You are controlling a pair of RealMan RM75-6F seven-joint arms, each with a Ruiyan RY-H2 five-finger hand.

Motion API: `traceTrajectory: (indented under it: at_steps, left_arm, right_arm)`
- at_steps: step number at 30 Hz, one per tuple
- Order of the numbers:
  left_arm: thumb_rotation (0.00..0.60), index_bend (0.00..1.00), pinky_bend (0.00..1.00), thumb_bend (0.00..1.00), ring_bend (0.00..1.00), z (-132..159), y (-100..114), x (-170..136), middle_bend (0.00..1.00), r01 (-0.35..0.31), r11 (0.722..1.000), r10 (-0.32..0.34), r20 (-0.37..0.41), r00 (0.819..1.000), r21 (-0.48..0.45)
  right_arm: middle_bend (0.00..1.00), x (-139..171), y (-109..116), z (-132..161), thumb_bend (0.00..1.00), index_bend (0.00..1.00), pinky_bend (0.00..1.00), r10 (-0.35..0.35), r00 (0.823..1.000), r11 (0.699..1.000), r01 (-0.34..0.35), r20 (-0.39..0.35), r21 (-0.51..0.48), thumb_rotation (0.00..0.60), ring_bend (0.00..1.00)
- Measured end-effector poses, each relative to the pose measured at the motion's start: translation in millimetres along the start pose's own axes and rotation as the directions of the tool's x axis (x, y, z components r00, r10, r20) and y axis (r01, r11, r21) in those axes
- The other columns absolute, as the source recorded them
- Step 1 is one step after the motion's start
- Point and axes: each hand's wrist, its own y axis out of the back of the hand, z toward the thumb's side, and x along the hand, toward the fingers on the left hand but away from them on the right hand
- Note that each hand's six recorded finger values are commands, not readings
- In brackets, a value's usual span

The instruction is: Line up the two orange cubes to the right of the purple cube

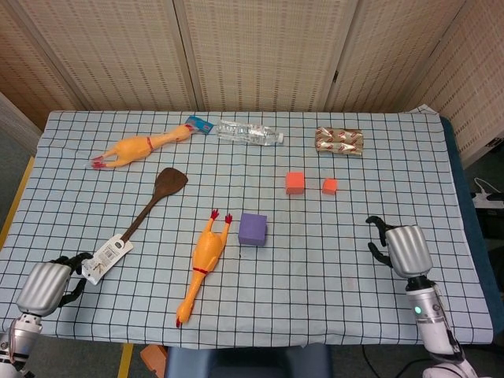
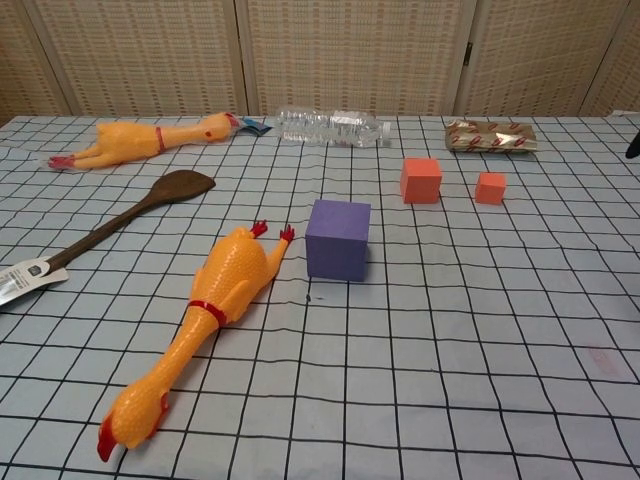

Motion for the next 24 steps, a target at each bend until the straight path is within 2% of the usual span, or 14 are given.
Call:
traceTrajectory:
  at_steps: [4, 13, 19, 24]
  left_arm:
    - [0.600, 0.28, 0.63, 0.43, 0.46, 4, 1, 0, 0.51, -0.024, 1.000, 0.024, 0.017, 1.000, 0.008]
    - [0.600, 0.28, 0.63, 0.43, 0.46, 9, 0, 0, 0.51, -0.033, 0.999, 0.032, 0.039, 0.999, 0.032]
    - [0.600, 0.28, 0.63, 0.43, 0.46, 9, 3, 0, 0.51, -0.055, 0.998, 0.054, 0.043, 0.998, 0.041]
    - [0.600, 0.28, 0.63, 0.43, 0.46, 9, 1, 1, 0.52, -0.046, 0.998, 0.045, 0.045, 0.998, 0.039]
  right_arm:
    - [0.83, -33, 4, 10, 0.17, 0.39, 0.93, -0.016, 1.000, 1.000, 0.016, -0.002, 0.003, 0.600, 0.90]
    - [0.86, -111, -5, 35, 0.17, 0.34, 0.95, 0.052, 0.999, 0.998, -0.052, 0.006, 0.020, 0.600, 0.93]
    - [0.87, -154, -27, 44, 0.13, 0.28, 0.95, 0.127, 0.991, 0.991, -0.129, 0.040, 0.031, 0.600, 0.93]
    - [0.87, -177, -54, 50, 0.12, 0.26, 0.95, 0.206, 0.976, 0.978, -0.208, 0.070, 0.016, 0.600, 0.93]
